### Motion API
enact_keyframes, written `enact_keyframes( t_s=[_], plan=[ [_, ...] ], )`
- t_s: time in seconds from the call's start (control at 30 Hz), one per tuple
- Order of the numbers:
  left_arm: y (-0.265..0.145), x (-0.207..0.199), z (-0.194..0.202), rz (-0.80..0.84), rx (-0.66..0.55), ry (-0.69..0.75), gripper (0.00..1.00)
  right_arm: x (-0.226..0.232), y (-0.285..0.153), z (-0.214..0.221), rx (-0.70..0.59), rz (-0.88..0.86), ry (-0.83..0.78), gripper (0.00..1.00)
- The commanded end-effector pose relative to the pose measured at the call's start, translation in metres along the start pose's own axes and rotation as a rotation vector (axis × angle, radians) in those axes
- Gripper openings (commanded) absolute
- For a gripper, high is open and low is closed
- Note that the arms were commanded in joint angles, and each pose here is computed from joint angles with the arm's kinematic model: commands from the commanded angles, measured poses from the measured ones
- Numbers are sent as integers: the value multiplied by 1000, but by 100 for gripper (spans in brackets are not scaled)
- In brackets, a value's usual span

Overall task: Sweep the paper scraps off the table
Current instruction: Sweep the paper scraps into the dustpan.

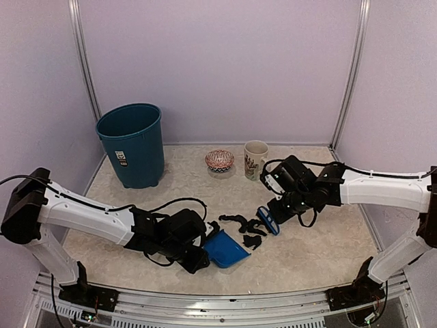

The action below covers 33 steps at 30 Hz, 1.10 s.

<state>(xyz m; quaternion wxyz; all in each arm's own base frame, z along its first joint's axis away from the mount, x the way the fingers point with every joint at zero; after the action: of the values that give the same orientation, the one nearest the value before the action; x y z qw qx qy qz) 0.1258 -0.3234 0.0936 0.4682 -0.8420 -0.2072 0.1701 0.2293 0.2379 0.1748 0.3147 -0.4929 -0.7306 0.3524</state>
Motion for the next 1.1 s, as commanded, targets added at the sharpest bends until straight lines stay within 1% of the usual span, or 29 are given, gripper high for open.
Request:
enact_keyframes(
  t_s=[0.0,0.23,0.4,0.5,0.63,0.8,0.93,1.07],
  plan=[
    [9,-6,-8,23,-7,33,0,24,1,0,13,-34,-29,0],
    [17,-5,-10,15,-5,32,0,56,-3,8,42,-84,-89,0],
    [22,-5,-8,17,1,27,0,78,-16,12,63,-129,-124,0],
    [23,-4,-6,14,3,21,0,82,-26,9,48,-131,-127,0],
    [21,0,1,4,4,2,0,76,-38,-3,-7,-78,-121,0],
    [15,3,11,-6,0,-35,0,65,-43,-23,-92,76,-160,0],
    [9,7,19,-22,-1,-73,0,62,-34,-40,-145,130,-204,0],
    [3,10,26,-39,-5,-111,0,61,-14,-54,-169,126,-245,0]
  ],
)
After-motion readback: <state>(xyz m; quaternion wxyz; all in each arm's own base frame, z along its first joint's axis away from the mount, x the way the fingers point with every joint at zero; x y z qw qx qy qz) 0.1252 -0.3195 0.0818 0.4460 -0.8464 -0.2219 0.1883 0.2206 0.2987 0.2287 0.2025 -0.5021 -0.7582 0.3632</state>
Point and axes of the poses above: each gripper's point midway between its finger pads, its own y axis out along the fingers, its own x axis along the line the jaws close on, z = x × y, the point moved 6 cm from there along -y, back along the fingers, and after that the axes turned 15 degrees about y, right-handed, at the moved point
